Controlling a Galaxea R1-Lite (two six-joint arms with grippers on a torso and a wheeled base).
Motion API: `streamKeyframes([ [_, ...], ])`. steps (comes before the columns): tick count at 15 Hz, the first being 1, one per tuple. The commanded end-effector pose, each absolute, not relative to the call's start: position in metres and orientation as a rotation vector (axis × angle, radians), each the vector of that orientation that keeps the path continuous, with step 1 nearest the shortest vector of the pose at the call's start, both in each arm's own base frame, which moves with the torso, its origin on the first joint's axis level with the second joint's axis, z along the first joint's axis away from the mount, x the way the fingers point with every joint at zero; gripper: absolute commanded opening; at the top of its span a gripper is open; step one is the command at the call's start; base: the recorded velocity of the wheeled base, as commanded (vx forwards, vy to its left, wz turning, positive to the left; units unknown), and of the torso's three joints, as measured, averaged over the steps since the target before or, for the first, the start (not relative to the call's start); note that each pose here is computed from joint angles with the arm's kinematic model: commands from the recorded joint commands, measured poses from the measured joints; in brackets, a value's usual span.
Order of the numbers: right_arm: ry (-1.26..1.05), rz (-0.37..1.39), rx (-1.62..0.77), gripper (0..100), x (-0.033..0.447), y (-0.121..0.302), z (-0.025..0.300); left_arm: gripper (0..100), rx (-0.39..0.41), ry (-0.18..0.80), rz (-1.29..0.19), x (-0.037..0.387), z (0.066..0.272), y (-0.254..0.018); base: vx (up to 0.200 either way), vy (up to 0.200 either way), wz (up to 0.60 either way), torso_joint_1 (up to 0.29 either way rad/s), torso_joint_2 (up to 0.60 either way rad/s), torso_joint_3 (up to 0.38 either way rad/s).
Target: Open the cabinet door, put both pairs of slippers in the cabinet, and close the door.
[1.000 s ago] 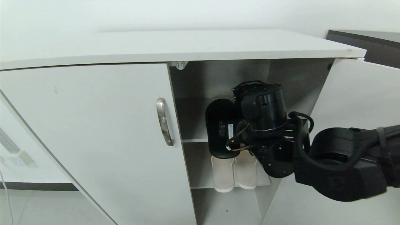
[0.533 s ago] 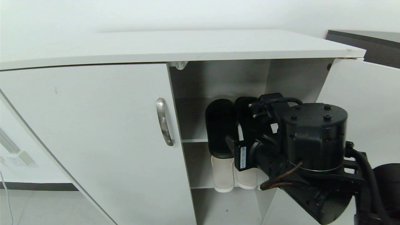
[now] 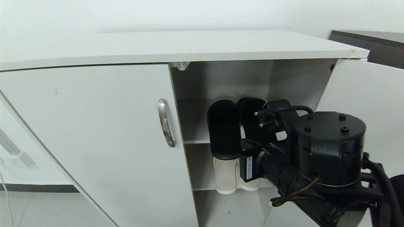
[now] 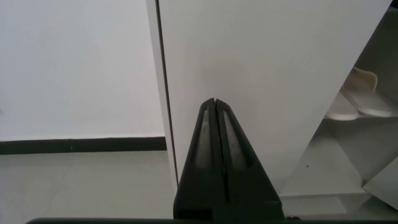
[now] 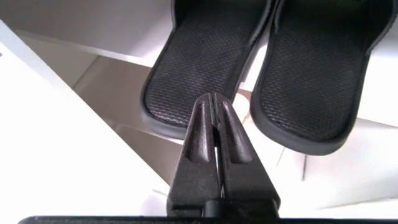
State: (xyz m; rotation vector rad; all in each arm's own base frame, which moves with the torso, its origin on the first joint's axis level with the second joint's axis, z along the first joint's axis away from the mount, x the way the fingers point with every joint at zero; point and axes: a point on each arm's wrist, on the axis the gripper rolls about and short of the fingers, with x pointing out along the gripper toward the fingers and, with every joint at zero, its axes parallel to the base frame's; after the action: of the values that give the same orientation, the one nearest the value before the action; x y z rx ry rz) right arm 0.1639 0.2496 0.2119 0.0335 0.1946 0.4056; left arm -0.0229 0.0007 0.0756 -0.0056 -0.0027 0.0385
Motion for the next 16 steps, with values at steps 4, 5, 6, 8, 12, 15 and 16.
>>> streamKeyframes([
  [4,0.196,0.413,0.032,0,0.161,0.251,0.211,0,-0.006,-0.002,0.038,-0.023,0.076,0.001,0.0,0.0,0.0,0.0,0.0,0.0],
  [5,0.2,0.417,0.028,0,0.16,0.252,0.21,0,-0.006,-0.002,0.037,-0.023,0.076,0.001,-0.2,0.0,0.0,0.002,0.0,-0.002],
  [6,0.205,0.416,0.022,0,0.161,0.253,0.207,0,-0.008,-0.002,0.037,-0.023,0.076,0.001,-0.2,0.0,0.0,0.007,0.0,0.002],
  [8,0.209,0.415,0.018,0,0.161,0.254,0.206,0,-0.008,-0.002,0.037,-0.023,0.076,0.001,-0.2,0.0,0.0,0.007,0.0,0.005],
  [12,0.22,0.414,0.005,0,0.162,0.255,0.2,0,-0.008,-0.002,0.037,-0.023,0.076,0.001,-0.2,0.0,0.0,-0.002,0.0,0.004],
  [15,0.217,0.423,0.007,0,0.161,0.258,0.199,0,-0.009,-0.002,0.037,-0.023,0.076,0.001,-0.2,0.0,0.0,-0.001,0.0,0.002],
  [16,0.221,0.424,0.003,0,0.16,0.258,0.197,0,-0.009,-0.002,0.037,-0.023,0.076,0.001,-0.2,0.0,0.0,0.002,0.01,0.007],
])
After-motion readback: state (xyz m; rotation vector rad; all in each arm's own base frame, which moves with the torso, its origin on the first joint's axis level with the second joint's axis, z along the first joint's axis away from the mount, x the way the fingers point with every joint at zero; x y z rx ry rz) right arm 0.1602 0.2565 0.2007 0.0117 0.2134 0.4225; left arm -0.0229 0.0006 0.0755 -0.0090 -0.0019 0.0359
